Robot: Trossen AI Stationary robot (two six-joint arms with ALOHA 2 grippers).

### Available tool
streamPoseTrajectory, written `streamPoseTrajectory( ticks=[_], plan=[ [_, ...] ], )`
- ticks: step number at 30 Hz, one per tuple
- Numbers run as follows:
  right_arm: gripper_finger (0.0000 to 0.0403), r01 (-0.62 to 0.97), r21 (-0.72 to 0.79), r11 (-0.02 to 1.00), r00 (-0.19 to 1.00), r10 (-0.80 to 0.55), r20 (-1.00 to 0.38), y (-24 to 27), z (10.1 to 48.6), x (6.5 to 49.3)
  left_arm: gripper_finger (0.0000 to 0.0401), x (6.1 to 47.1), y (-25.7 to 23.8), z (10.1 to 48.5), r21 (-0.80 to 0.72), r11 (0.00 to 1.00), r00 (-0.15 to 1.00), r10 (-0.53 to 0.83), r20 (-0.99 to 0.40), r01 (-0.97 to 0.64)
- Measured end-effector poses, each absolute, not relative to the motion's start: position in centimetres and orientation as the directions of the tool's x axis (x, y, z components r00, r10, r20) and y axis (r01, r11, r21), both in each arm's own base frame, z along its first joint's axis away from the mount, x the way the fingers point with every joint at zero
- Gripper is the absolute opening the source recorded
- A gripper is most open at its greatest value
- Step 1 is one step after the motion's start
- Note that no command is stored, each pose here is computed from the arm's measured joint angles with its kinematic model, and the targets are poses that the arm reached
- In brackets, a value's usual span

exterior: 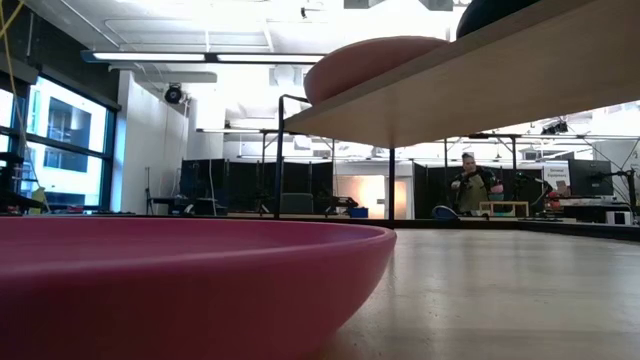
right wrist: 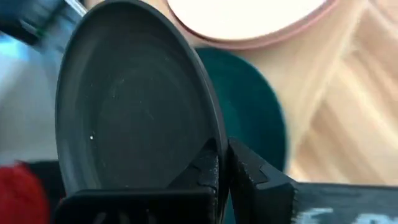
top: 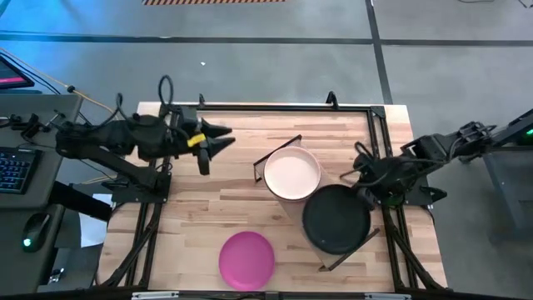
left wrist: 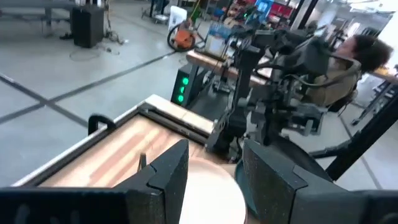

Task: Place and stack plates onto a shelf
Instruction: Stack the black plate on the green plate, then stack the dark pink plate on the black plate

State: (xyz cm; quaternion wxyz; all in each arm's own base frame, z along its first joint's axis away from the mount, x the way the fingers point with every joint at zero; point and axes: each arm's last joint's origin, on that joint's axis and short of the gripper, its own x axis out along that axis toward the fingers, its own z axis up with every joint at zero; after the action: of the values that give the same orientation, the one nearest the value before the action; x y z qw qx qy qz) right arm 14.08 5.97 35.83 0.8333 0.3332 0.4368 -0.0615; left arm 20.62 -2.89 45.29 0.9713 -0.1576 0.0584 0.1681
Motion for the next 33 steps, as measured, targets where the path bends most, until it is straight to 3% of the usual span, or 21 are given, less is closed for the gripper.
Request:
streamPoseTrajectory(
  ticks=[7,23,26,33],
  plan=[
    [0.0000,0.433,0.344,0.834,0.477,0.112,-0.872,6.3,35.2,15.1,0.0142,21.8,-3.2,43.8,-0.312,0.886,0.937,0.306,-0.167,-0.344],
    [0.0009,0.505,0.345,0.791,0.476,0.079,-0.876,6.3,34.6,15.3,0.0142,21.9,-3.3,44.1,-0.325,0.889,0.946,0.288,-0.147,-0.322],
    [0.0042,0.498,0.356,0.791,0.467,0.102,-0.878,6.4,34.6,15.3,0.0142,21.9,-3.3,44.1,-0.325,0.890,0.947,0.287,-0.148,-0.320],
    [0.0169,0.472,0.359,0.805,0.462,0.121,-0.879,6.4,34.7,15.2,0.0142,21.9,-3.3,44.1,-0.317,0.893,0.947,0.286,-0.147,-0.319]
  ],
)
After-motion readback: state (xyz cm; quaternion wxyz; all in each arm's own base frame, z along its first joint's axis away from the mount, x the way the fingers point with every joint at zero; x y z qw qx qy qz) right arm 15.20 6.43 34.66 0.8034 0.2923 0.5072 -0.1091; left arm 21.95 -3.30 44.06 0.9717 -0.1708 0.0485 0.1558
